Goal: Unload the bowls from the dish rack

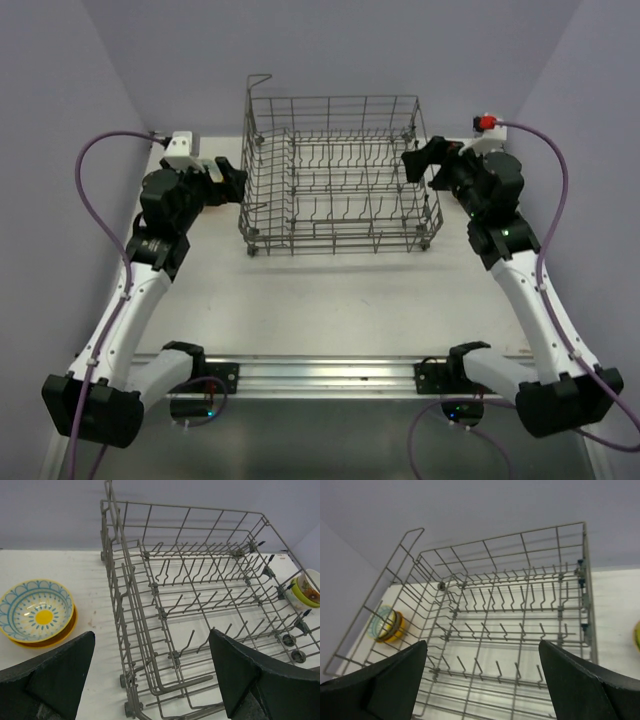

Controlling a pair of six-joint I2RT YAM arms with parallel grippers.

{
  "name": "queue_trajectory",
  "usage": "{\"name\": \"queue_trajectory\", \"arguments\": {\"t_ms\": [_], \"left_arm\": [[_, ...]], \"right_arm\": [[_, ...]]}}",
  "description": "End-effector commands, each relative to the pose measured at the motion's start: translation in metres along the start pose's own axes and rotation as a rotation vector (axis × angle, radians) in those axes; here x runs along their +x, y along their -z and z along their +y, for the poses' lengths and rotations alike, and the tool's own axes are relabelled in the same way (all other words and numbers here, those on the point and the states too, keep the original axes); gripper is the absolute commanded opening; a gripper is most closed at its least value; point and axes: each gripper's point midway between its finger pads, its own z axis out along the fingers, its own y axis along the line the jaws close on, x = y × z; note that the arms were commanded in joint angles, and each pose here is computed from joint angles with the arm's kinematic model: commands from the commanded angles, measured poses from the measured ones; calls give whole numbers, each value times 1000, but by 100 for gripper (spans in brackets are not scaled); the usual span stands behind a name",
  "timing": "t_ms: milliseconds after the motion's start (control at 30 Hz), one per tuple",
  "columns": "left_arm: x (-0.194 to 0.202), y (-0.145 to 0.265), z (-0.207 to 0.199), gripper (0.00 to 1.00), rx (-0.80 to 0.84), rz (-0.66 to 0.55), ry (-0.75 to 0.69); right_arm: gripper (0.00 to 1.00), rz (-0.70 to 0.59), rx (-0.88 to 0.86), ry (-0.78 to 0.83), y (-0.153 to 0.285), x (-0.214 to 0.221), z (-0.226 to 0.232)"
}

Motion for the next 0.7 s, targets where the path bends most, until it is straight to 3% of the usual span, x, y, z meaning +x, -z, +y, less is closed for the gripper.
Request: {"name": "queue_trajectory", "arguments": {"t_ms": [0, 233, 667], "left_arm": [[-35, 8, -2, 100, -15, -133, -48], [-33, 12, 3, 100, -29, -139, -68], [-30, 8, 15, 100, -87, -160, -79]], "right_arm": [[99, -33, 147, 190, 24, 8, -33], [99, 89, 164, 206, 35, 56, -48], [99, 57, 255, 111, 49, 67, -61]]}}
